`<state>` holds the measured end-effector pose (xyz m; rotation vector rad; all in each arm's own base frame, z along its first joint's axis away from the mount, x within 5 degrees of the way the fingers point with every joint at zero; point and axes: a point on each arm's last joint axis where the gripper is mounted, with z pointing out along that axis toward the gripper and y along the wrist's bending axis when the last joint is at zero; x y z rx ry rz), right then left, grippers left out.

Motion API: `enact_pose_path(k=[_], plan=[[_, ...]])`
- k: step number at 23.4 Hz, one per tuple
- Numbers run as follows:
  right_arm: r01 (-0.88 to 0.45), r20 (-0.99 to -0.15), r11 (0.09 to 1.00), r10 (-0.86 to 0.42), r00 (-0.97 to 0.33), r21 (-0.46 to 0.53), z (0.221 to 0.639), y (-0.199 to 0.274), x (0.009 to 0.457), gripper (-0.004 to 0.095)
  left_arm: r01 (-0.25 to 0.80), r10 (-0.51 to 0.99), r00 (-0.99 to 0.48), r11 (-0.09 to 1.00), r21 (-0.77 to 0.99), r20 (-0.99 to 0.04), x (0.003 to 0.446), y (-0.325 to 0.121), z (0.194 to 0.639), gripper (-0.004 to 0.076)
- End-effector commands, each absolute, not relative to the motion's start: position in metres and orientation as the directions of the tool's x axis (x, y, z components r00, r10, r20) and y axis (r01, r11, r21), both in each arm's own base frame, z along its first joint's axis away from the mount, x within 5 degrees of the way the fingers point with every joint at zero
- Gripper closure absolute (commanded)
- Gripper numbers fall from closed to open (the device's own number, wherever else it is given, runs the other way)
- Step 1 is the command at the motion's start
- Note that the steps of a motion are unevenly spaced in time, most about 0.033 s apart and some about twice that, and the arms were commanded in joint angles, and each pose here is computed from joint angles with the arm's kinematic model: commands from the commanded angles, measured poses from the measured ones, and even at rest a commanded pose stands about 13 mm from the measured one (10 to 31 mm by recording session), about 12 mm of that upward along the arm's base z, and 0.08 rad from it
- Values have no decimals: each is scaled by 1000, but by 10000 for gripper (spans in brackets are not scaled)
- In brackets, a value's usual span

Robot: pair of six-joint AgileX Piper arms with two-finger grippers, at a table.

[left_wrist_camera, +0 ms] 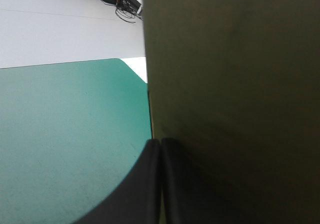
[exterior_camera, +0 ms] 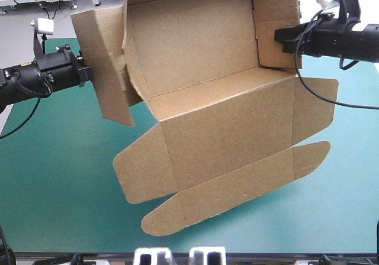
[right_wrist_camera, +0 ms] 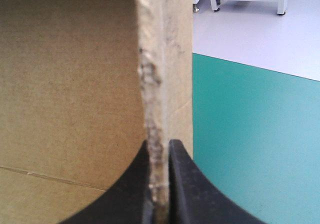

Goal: Fold the box

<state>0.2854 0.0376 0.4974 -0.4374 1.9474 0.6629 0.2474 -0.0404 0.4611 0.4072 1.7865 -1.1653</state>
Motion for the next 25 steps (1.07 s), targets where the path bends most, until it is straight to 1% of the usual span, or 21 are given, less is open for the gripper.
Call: enact_pose_path(k=[1, 12, 16, 21, 22, 25], plan=[[-573, -932, 780, 35, -362, 252, 516, 50, 278, 931, 747, -233, -466, 415, -520, -854, 232, -53, 483, 734], [-568, -917, 770, 54, -395, 290, 505, 55, 295, 931, 768, -216, -476, 370, -522, -853, 229, -68, 484, 734], [-561, -910, 772, 55, -411, 300, 500, 54, 301, 931, 768, -229, -469, 371, -522, -853, 230, -74, 485, 734], [-549, -901, 778, 48, -431, 304, 493, 54, 310, 931, 765, -209, -478, 378, -522, -853, 230, -80, 483, 733], [-547, -901, 780, 48, -431, 303, 492, 53, 311, 931, 766, -208, -479, 377, -522, -853, 230, -80, 483, 729], [-528, -896, 796, 42, -442, 297, 488, 52, 316, 931, 773, -188, -490, 358, -524, -851, 228, -81, 482, 652]])
